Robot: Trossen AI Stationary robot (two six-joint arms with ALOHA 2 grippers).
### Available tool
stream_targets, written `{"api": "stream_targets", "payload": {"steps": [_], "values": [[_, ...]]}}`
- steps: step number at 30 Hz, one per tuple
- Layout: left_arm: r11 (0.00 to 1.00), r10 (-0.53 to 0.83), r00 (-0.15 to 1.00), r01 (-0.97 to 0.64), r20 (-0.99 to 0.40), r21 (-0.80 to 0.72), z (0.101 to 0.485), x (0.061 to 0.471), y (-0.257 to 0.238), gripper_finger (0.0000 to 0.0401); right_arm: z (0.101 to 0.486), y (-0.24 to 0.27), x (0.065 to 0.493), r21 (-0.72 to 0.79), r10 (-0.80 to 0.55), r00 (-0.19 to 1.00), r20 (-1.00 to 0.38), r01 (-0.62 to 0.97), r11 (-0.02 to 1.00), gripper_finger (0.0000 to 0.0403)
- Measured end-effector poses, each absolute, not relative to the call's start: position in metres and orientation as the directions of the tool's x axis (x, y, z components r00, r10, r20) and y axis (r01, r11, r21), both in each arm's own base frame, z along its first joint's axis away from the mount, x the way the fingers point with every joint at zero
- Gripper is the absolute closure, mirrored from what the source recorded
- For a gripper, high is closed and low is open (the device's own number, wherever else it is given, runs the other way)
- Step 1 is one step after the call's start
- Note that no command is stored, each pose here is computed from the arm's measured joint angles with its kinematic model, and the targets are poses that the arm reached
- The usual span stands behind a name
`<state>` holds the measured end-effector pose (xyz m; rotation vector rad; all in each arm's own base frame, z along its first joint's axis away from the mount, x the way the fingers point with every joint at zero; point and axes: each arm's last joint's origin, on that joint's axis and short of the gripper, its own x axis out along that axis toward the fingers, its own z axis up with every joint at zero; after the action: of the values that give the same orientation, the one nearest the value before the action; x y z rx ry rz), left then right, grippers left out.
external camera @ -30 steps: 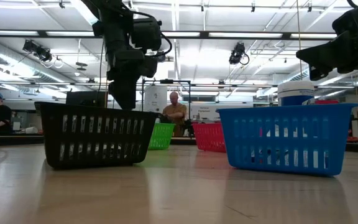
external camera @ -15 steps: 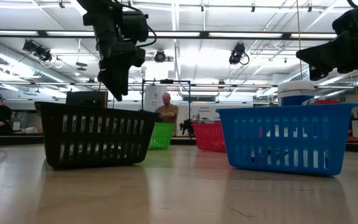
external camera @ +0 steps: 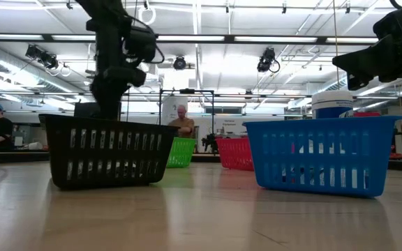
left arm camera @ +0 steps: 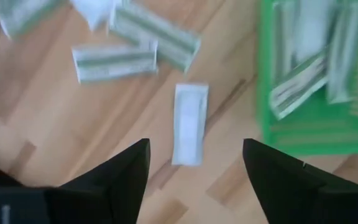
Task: Pick & Place First Aid Supplies
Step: Put the green bandage pack into the green bin
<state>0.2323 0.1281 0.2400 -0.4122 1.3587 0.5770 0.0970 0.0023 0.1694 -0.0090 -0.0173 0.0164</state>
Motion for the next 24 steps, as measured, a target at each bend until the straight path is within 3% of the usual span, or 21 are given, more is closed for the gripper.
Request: {"api": "stream_targets", "payload": {"steps": [10,24], "values": [[0.787,0.067,0.035,-0.616,-0.997,0.032,0.197,0.201,0.111,0.0079,0.17,0.002,0.097,-0.009,0.016,1.0,0.017,-0.016,1.0,0.039],[0.747,0.113,0.098,-0.664,-0.989,0.02,0.156,0.193,0.107,0.0076,0.169,0.002,0.097,-0.009,0.017,1.0,0.017,-0.016,1.0,0.039]]}}
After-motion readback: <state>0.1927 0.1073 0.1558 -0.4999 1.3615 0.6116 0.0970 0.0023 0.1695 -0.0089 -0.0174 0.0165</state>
